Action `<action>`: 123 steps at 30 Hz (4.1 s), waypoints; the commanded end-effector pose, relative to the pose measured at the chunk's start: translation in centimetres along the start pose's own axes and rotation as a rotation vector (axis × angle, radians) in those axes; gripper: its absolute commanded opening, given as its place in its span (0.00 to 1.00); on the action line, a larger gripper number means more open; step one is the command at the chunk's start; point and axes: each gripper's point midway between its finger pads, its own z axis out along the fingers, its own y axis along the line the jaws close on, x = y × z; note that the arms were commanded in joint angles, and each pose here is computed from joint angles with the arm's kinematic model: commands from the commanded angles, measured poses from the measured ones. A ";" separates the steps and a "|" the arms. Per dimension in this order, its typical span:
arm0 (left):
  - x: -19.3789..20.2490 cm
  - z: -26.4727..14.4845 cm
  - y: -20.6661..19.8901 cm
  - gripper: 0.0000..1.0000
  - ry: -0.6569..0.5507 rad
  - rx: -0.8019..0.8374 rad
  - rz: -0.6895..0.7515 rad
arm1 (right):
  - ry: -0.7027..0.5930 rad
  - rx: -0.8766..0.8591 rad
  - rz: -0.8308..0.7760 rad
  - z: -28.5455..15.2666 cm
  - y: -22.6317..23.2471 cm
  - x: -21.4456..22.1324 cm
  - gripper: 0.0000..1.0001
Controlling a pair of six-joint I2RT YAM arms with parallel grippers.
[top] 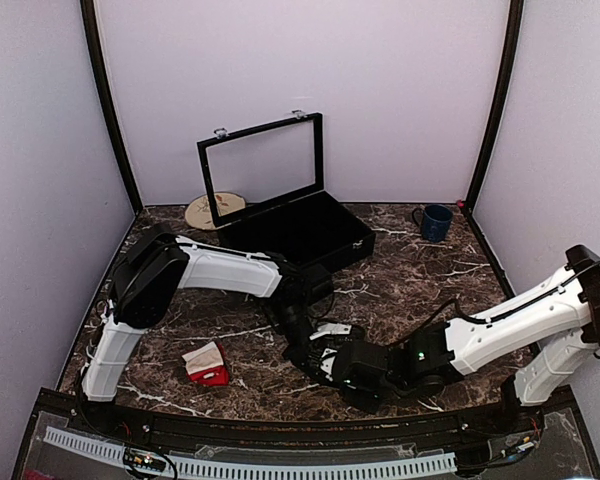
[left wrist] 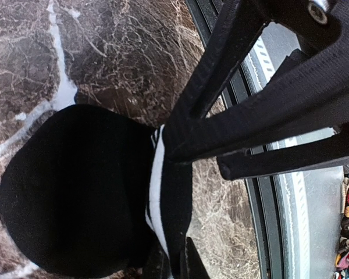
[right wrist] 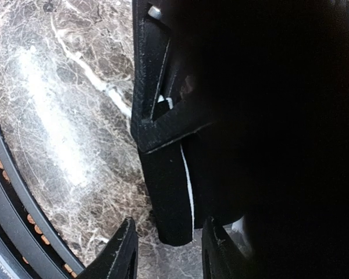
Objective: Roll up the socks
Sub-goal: Roll the sock at the center of the board.
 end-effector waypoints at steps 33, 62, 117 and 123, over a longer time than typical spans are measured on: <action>1.6 -1.1 -0.1 0.05 -0.014 0.081 -0.119 | 0.032 -0.119 0.007 4.3 1.0 0.5 0.00; 8.2 -2.2 7.4 0.48 0.122 -0.419 -0.361 | 0.044 -0.158 0.239 4.3 -0.6 -0.2 0.00; 6.5 -7.0 7.2 0.52 -0.166 -0.760 -0.282 | 0.139 -0.516 0.634 3.9 -1.3 2.1 0.00; 3.9 -4.9 4.3 0.52 -0.136 -0.809 0.018 | 0.174 -0.668 0.704 3.6 -1.0 1.7 0.00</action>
